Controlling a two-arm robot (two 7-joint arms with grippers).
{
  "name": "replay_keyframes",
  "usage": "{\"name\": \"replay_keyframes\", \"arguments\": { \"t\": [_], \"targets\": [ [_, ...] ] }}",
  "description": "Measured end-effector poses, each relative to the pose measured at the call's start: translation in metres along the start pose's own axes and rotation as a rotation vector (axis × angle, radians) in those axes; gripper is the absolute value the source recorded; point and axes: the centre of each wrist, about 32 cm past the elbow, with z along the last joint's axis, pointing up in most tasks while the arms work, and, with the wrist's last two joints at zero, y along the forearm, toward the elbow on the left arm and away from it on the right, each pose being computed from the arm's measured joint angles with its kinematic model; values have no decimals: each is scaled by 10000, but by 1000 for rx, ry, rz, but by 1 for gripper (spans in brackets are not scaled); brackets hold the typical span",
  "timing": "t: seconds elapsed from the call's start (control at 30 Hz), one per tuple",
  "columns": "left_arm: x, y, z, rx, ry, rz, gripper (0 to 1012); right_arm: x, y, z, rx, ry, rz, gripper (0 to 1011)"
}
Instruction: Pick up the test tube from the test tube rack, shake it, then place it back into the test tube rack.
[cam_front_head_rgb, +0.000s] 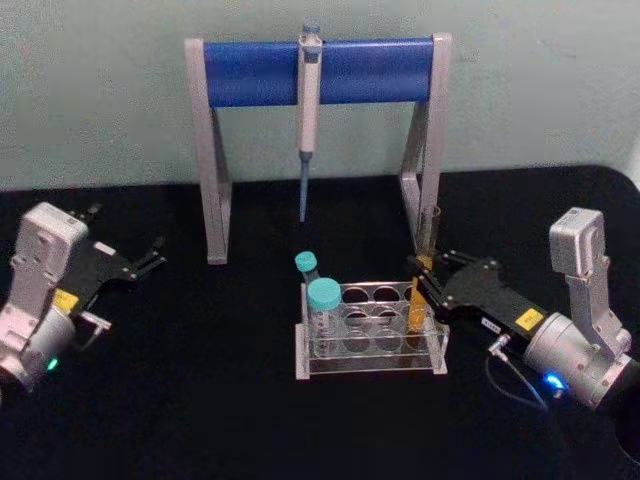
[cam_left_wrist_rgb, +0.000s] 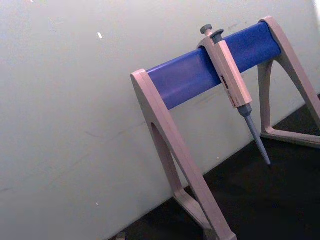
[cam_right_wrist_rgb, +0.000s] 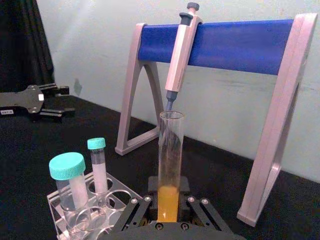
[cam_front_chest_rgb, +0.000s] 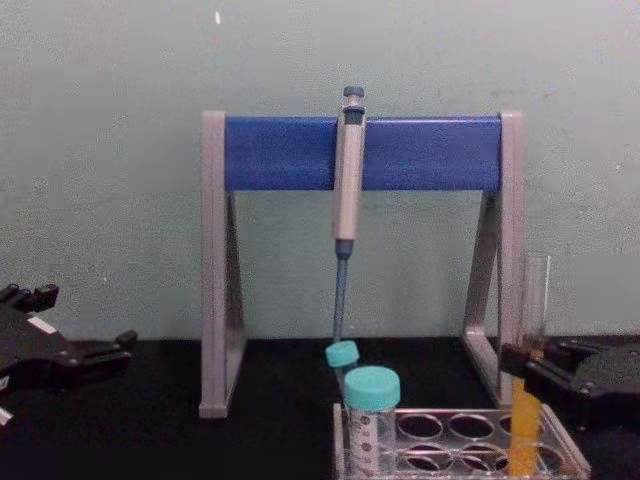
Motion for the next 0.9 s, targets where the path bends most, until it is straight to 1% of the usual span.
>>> {"name": "replay_keyframes", "arguments": {
  "t": [0.57,0.7,0.9],
  "targets": [
    [0,0,0,0,0,0,1001,3,0,-14,-6,4,4,234],
    [0,0,0,0,0,0,1001,1,7,-8,-14,-11,7,234],
    [0,0,0,0,0,0,1001,2,6,-9,-13,-10,6,234]
  ]
}}
